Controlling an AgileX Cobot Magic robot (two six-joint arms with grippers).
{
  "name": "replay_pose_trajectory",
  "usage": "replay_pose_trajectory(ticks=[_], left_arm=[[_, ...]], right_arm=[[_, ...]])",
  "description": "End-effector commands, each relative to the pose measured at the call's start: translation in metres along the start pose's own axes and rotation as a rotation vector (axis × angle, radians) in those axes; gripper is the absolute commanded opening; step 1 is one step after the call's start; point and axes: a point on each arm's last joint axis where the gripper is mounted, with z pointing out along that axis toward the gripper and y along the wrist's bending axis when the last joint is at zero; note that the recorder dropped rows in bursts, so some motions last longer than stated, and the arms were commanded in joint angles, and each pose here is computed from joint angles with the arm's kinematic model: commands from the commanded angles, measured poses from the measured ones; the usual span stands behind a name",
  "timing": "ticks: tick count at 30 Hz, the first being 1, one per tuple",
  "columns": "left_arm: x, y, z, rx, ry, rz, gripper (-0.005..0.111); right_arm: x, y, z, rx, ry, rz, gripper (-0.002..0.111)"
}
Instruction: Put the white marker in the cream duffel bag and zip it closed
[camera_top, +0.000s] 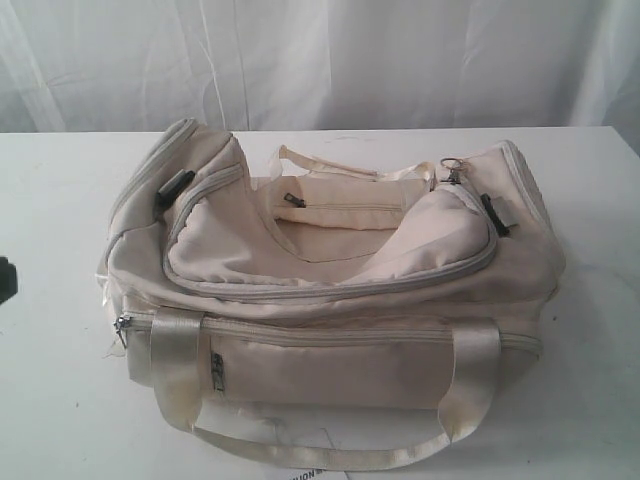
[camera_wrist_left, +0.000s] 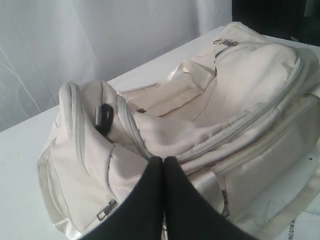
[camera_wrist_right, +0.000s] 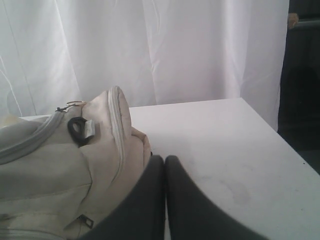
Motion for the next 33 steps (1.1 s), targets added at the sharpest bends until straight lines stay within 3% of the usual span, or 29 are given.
replay_pose_trajectory(ticks=[1, 12, 17, 33], left_arm=[[0.029, -0.004, -0.004, 0.000, 0.000, -0.018, 0.000], [0.067, -0.009, -0.008, 0.009, 0.030, -0.049, 0.000], [0.097, -0.013, -0.009, 0.008, 0.038, -0.081, 0.000], [0.105, -0.014, -0.009, 0.009, 0.041, -0.108, 0.000]], right_arm=[[0.002, 0.000, 0.000, 0.002, 0.005, -0.005, 0.000], [0.002, 0.000, 0.000, 0.002, 0.005, -0.005, 0.000], [0.002, 0.000, 0.000, 0.002, 0.005, -0.005, 0.000], [0.002, 0.000, 0.000, 0.002, 0.005, -0.007, 0.000]])
